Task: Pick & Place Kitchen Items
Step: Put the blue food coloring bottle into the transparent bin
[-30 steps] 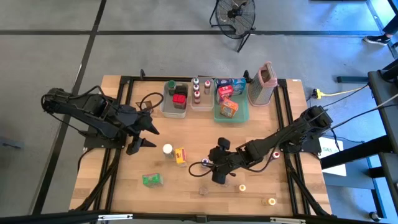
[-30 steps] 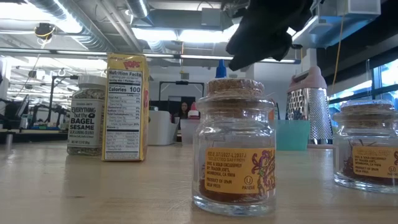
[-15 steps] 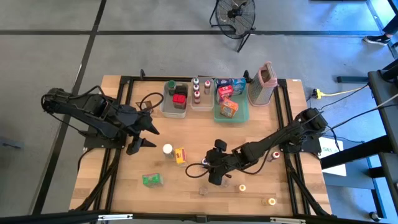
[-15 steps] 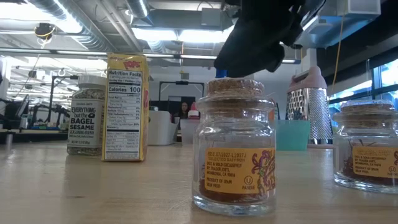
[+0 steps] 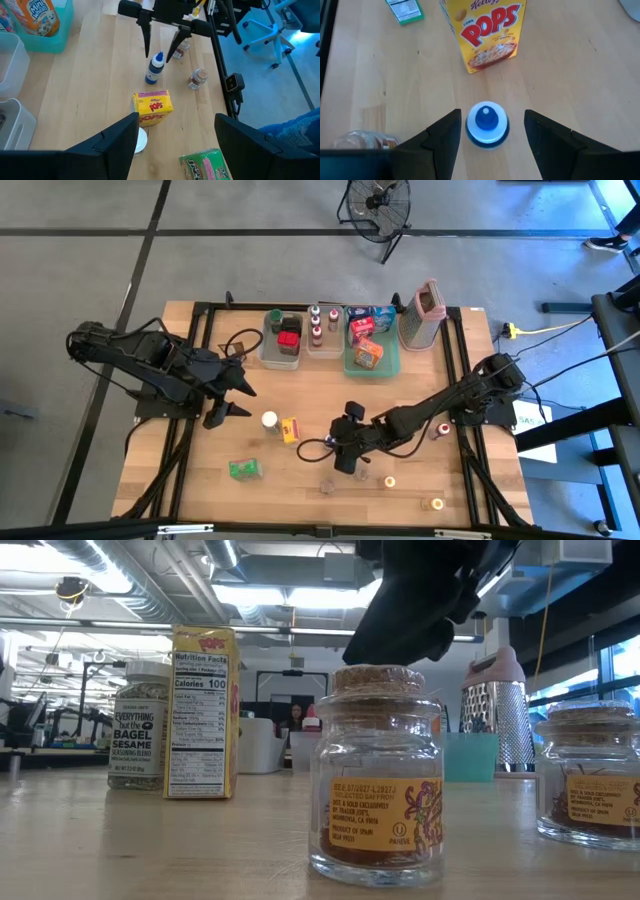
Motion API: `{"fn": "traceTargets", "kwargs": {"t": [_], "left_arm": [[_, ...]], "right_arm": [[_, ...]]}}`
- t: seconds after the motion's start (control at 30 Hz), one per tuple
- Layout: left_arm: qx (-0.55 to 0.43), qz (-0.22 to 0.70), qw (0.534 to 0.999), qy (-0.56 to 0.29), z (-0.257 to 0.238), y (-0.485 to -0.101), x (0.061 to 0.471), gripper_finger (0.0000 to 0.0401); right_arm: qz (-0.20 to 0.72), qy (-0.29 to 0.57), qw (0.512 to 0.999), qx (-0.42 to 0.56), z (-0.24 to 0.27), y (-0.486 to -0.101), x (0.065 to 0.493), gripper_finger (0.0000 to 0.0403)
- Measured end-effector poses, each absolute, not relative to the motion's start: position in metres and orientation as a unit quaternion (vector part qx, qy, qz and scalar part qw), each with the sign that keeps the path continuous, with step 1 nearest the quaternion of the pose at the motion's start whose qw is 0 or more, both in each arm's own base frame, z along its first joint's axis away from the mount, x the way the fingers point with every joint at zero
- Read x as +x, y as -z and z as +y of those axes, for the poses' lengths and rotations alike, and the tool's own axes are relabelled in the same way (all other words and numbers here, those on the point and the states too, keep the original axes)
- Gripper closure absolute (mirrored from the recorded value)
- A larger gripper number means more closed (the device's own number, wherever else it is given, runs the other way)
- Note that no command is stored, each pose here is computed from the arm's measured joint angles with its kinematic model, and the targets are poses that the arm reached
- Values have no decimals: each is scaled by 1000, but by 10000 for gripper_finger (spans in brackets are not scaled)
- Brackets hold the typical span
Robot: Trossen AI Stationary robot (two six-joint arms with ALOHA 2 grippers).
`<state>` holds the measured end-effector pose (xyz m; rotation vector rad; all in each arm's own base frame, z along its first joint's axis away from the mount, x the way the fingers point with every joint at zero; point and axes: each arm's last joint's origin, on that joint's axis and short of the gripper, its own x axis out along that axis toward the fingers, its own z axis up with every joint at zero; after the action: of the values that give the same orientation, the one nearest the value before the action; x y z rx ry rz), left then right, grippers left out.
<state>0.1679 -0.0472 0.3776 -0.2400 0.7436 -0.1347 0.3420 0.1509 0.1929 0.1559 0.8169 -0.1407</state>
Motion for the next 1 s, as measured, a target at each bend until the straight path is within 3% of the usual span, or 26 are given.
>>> {"fn": "traceTargets", "kwargs": {"t": [1.0], "left_arm": [[-117,362,922,65,-47,-378,168,146]], "right_arm": [[406,45,910,76,152,-180,350,187]]}}
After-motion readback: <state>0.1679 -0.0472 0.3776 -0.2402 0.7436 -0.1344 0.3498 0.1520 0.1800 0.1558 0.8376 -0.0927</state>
